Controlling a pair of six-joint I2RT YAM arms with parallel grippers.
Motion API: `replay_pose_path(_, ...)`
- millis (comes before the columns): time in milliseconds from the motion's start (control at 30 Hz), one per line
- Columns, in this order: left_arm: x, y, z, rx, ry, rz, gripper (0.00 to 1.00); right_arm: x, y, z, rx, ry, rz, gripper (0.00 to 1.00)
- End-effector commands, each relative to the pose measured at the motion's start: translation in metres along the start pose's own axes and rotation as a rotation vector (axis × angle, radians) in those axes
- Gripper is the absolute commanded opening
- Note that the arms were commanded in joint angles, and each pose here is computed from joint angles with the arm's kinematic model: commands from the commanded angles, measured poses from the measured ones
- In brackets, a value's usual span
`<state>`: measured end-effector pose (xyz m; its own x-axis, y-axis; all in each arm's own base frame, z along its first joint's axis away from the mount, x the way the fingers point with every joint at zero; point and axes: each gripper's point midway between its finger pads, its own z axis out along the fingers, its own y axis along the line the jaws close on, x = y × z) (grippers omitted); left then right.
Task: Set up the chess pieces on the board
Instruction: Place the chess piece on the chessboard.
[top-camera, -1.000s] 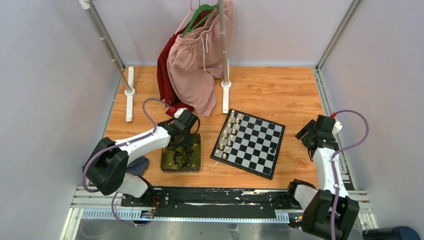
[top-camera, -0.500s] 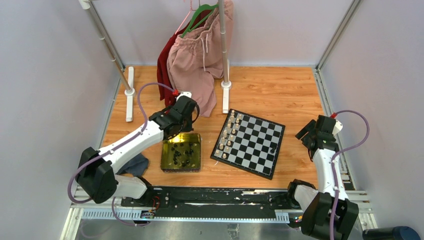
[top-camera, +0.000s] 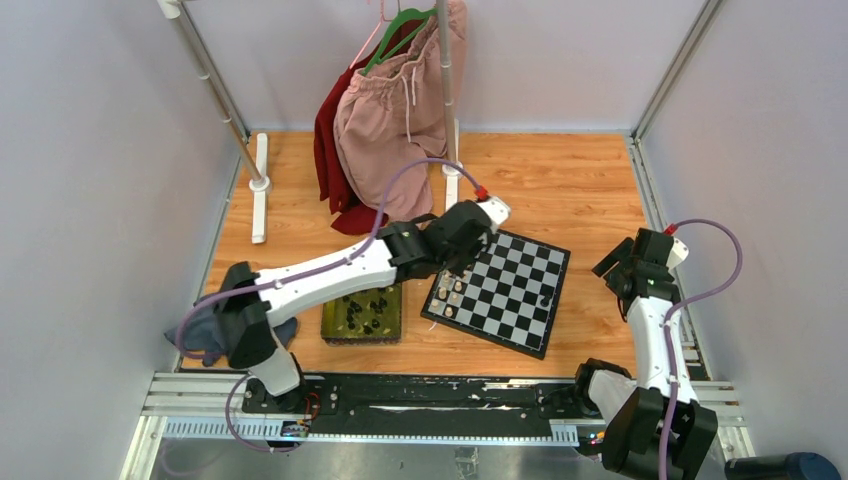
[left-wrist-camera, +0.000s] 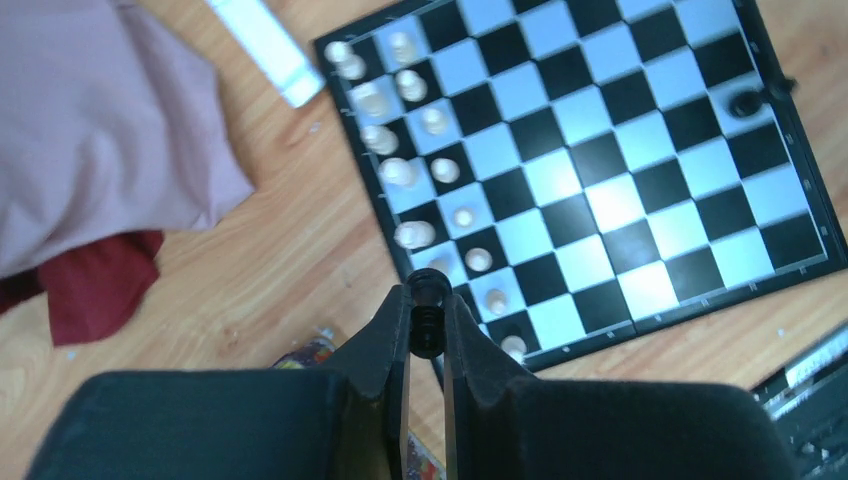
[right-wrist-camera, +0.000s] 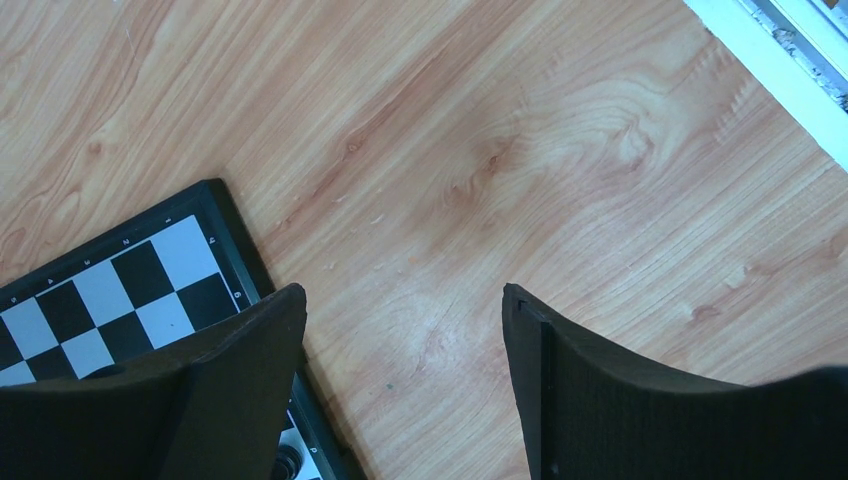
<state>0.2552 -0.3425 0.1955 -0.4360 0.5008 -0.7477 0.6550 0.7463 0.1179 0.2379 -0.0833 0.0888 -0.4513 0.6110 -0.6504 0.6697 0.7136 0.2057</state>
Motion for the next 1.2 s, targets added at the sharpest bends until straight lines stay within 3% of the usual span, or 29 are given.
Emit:
replay_pose_path(0, -0.020, -0.037, 0.013, 0.101, -0.010, 0.175, 0.00, -0.012, 0.001, -0.008, 0.021, -0.031, 0.018, 0.76)
replay_pose_path(200, -0.036, -0.088, 0.043, 0.213, -0.018, 0.272, 0.00, -0.019, -0.002, -0.008, 0.050, -0.055, 0.047, 0.76)
replay_pose_path(533, -0.047, -0.155, 0.096, 0.373, -0.043, 0.288, 0.00, -0.022, -0.017, -0.006, 0.127, -0.088, 0.044, 0.77)
replay_pose_path(1167, -0.032, -0.191, 0.147, 0.442, -0.003, 0.286, 0.00, -0.022, -0.025, 0.001, 0.163, -0.110, 0.108, 0.77)
